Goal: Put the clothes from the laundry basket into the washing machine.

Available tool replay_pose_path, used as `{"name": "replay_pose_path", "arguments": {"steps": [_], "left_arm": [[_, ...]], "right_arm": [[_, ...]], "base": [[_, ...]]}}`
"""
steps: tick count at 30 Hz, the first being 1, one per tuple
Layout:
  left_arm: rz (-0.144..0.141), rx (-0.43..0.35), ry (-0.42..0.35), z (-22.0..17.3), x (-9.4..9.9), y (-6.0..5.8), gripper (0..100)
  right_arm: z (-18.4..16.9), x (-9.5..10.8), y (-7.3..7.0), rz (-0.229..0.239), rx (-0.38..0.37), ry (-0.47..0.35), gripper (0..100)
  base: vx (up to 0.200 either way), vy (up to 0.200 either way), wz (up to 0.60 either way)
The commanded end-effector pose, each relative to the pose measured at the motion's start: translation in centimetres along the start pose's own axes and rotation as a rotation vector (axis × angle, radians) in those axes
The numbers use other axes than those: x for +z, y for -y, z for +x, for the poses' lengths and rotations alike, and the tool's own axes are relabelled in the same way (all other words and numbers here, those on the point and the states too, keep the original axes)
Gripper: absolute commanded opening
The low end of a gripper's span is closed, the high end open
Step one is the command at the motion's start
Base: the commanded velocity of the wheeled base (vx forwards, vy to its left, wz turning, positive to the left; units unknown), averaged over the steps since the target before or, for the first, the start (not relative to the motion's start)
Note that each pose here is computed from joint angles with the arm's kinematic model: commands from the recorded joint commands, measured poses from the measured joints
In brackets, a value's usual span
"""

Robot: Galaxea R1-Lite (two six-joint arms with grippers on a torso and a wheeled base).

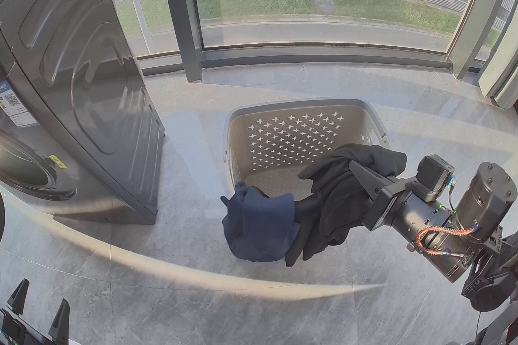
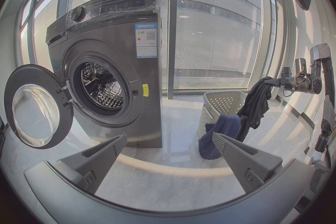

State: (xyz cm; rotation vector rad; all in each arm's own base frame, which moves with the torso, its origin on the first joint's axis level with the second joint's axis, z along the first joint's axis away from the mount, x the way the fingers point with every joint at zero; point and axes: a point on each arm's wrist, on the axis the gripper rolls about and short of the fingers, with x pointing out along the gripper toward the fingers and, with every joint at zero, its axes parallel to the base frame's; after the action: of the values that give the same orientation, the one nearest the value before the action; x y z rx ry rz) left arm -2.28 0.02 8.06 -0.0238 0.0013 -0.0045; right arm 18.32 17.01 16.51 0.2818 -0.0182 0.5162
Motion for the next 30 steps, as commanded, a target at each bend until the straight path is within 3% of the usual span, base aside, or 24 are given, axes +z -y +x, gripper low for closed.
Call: {"name": "replay_pose_path", "arguments": {"steps": [1, 23, 30], "left_arm": [[-0.001, 0.000, -0.005, 0.03, -0.48, -0.01, 100], [0.001, 0.001, -0.003, 0.02, -0.43, -0.02, 100], [0.002, 0.001, -0.003, 0.02, -0.43, -0.02, 100]], "right_arm": [[-0.01, -0.01, -0.04, 0.001, 0.002, 0.000, 0], [-0.02, -0.14, 0.00, 0.000, 0.001, -0.004, 0], [0.09, -0.18, 0.27, -0.003, -0.014, -0.009, 0]], "base": [[0.000, 0.200, 0.00], [0.000, 0.200, 0.00], [-0.057, 0.000, 0.00]]}}
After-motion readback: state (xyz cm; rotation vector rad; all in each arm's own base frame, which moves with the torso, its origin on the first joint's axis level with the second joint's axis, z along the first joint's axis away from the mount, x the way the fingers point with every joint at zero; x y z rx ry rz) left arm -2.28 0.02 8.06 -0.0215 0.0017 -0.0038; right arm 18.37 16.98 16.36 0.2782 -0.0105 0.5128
